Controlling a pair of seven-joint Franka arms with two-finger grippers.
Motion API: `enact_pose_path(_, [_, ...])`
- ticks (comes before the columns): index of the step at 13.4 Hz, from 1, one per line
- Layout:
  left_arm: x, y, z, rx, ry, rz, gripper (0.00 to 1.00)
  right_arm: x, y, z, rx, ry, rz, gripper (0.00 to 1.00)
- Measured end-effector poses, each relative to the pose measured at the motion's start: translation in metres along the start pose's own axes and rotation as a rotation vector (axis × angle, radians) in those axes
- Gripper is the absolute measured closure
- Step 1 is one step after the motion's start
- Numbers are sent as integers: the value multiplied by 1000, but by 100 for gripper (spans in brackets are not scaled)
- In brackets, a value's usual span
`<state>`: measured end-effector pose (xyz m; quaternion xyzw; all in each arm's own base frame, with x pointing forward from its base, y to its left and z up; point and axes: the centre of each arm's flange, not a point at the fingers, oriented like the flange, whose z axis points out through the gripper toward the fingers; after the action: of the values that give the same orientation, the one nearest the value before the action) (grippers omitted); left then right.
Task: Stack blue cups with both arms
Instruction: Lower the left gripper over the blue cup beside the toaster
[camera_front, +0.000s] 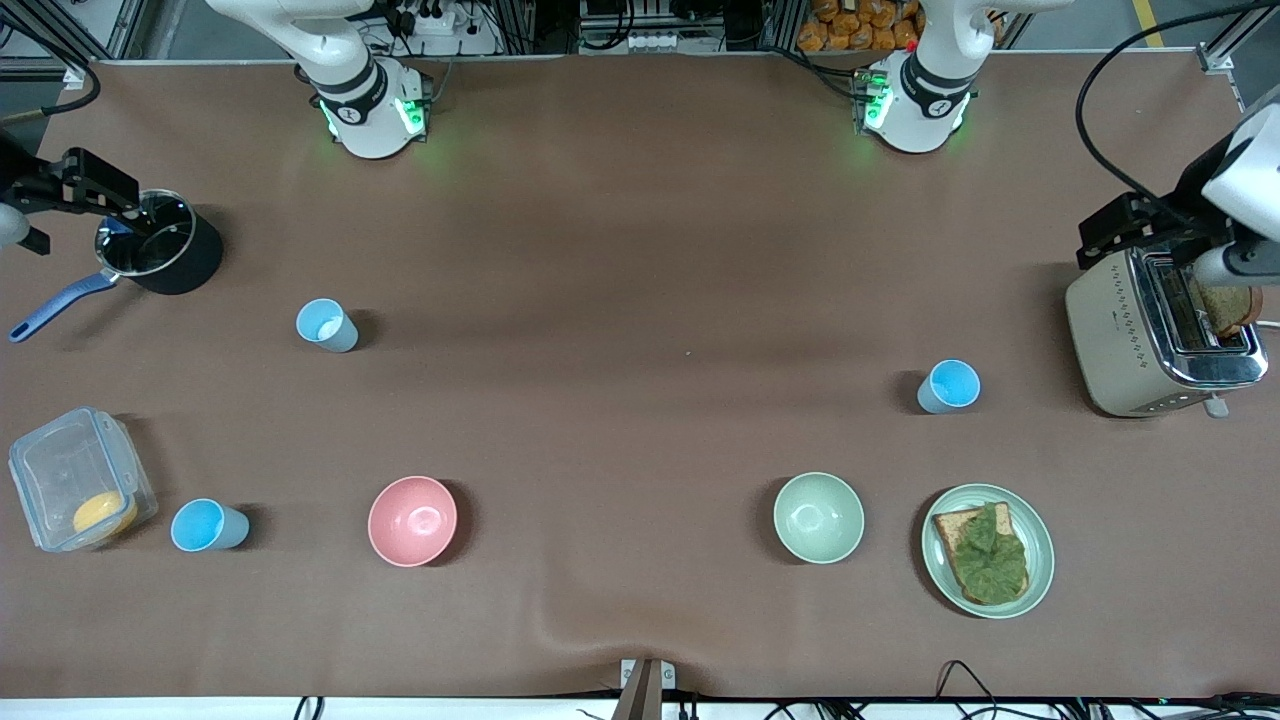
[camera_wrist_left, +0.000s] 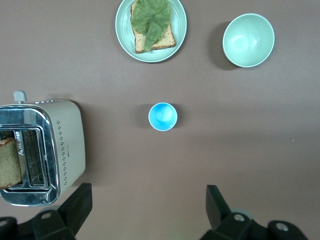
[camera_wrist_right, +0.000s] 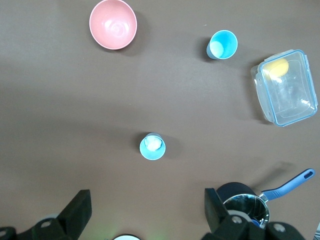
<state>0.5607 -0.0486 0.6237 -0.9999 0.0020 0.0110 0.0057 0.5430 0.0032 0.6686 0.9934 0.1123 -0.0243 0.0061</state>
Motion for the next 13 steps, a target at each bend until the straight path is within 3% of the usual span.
enact_pose_path(7, [38, 6, 103, 16, -114, 1, 0, 1, 2, 1, 1, -3, 4, 0])
enact_pose_path(10, [43, -1, 168, 19, -145, -10, 0, 1, 6, 4, 2, -7, 12, 0])
enact_pose_path(13, [40, -5, 226, 26, -218, -17, 0, 0, 15, 6, 3, -12, 30, 0])
